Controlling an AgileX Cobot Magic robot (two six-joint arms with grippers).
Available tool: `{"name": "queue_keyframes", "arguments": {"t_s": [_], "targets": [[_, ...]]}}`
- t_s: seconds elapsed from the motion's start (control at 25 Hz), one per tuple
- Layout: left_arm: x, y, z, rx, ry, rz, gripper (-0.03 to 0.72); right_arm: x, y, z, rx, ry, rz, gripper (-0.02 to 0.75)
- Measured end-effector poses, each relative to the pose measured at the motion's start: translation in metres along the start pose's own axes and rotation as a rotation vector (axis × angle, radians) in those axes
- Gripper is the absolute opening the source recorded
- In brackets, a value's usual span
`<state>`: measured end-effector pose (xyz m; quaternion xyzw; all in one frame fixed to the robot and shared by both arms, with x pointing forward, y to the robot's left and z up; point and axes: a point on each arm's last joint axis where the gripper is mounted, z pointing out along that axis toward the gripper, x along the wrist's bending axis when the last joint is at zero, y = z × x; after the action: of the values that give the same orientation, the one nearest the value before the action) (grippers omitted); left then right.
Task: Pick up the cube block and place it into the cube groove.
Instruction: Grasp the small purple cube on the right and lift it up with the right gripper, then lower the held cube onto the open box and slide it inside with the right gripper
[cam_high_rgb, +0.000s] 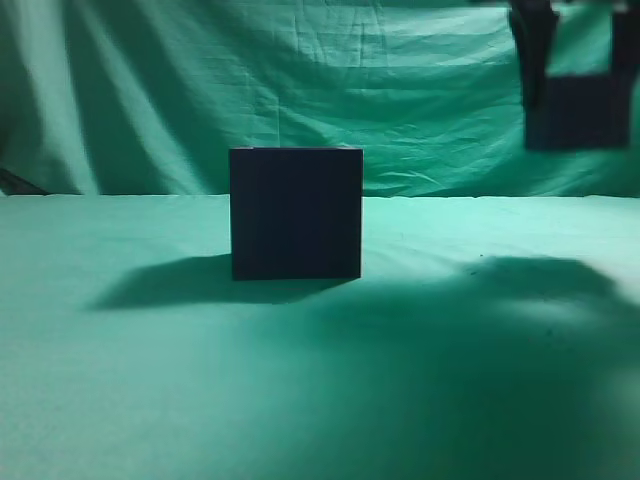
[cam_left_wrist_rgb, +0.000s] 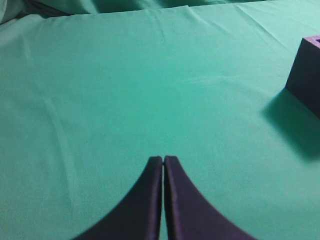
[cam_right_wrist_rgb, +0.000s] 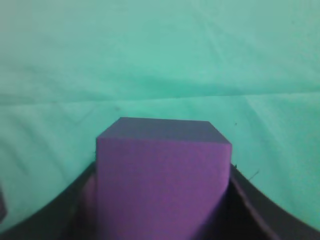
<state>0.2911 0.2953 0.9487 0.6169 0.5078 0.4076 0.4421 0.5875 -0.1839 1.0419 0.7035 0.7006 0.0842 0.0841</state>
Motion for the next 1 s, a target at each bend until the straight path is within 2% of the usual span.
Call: {"name": "queue_keyframes", "arguments": {"t_s": [0.24,0.4,0.48,0.72,1.0], "targets": [[0.0,0.0,0.0,0.0,0.0,0.0,0.0,0.071,-0.014,-0.05,-0.059,0.071,-0.209,0.435],[0.0,0.0,0.0,0.0,0.0,0.0,0.0,0.118,-0.041,-0.061,-0.069,0.128,-0.344,0.435],[0.0,0.0,0.0,0.0,0.0,0.0,0.0,0.133,-0.049,-0.058,-0.077,0.145,-0.384,0.435],[0.0,0.0,0.0,0.0,0.0,0.0,0.0,0.157,-0.057,-0.043,-0.058,0.201,-0.405,0.435],[0.0,0.0,0.0,0.0,0.0,0.0,0.0,0.165,-0.055,-0.028,-0.038,0.215,-0.343,0.435]]}}
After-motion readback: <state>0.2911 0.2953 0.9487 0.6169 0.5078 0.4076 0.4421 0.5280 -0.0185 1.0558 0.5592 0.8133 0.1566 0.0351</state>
